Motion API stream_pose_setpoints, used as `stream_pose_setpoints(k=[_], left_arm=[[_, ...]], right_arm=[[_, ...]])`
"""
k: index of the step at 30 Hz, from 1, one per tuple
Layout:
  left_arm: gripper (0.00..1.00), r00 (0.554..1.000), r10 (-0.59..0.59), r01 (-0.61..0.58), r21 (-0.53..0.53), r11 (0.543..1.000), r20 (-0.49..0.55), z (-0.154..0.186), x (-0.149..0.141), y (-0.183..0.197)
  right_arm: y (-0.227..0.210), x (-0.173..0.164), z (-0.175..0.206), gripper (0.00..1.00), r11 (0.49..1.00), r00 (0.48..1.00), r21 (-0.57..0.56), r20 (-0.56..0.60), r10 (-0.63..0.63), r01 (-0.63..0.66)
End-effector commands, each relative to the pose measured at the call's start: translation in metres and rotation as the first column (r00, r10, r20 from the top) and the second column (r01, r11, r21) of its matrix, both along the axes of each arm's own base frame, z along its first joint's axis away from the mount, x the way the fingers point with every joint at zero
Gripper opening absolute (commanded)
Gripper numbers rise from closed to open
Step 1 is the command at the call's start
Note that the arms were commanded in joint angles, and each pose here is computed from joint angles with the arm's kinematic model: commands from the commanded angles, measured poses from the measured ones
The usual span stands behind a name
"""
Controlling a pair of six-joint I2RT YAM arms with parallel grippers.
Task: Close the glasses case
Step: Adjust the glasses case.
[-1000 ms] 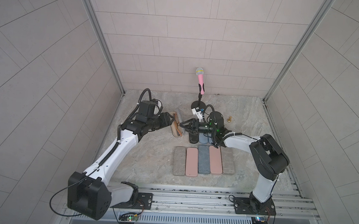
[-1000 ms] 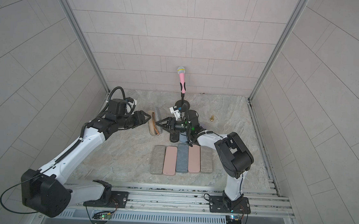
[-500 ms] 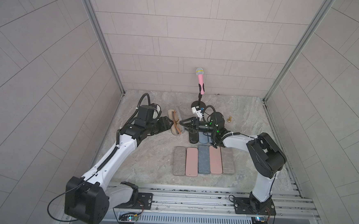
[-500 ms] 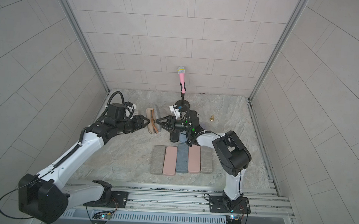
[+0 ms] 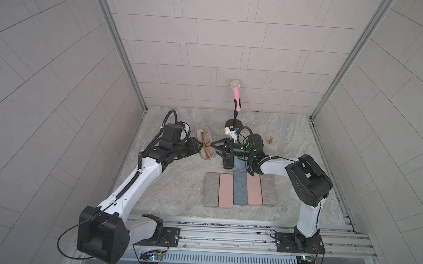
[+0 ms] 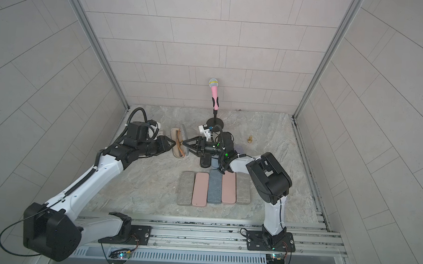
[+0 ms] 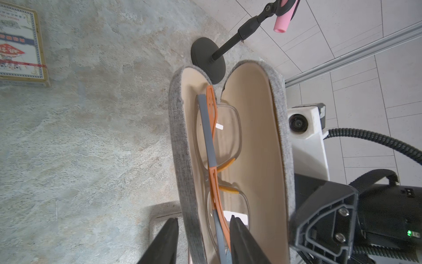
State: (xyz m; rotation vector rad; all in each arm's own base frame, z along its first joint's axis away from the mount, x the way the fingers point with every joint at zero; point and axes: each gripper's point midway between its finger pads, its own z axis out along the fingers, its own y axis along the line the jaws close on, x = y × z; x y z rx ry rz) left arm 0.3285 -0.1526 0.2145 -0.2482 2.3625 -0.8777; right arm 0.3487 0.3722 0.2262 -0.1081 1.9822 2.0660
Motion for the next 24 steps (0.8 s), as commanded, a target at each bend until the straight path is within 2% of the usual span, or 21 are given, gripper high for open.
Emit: stream_pose_setpoints(k=[1,5,11,19,21,24], left_arm=[[0.43,1.0,-0.002,0.002,0.022,1.0,0.007,-0.007,0.003,0.003],[0.39,1.0,-0.005,0.005,0.018,1.0,0.005,-0.009,0.004,0.002],[0.16,1.0,-0.014,0.014,0.01,1.0,0.003,-0.008,0.004,0.0],[0.04,1.0,-0.008,0.008,0.029,1.0,0.011,-0.002,0.005,0.002],[0.02,1.0,0.001,-0.001,0.039,0.999,0.009,0.0,0.004,0.005],[0.01,1.0,0.009,-0.009,0.075,0.997,0.002,0.002,0.003,0.009]], right_arm=[[0.005,-0.008,0.038,0.17,0.995,0.996,0.089,0.086,0.025,-0.033],[0.006,-0.009,0.04,0.17,0.994,0.996,0.099,0.085,0.026,-0.035],[0.007,-0.008,0.041,0.18,0.994,0.996,0.102,0.084,0.026,-0.035],[0.012,-0.008,0.03,0.19,0.995,0.997,0.086,0.07,0.035,-0.041],[0.013,-0.008,0.028,0.22,0.996,0.997,0.079,0.07,0.037,-0.042],[0.013,-0.008,0.019,0.33,0.998,0.997,0.043,0.062,0.035,-0.038]])
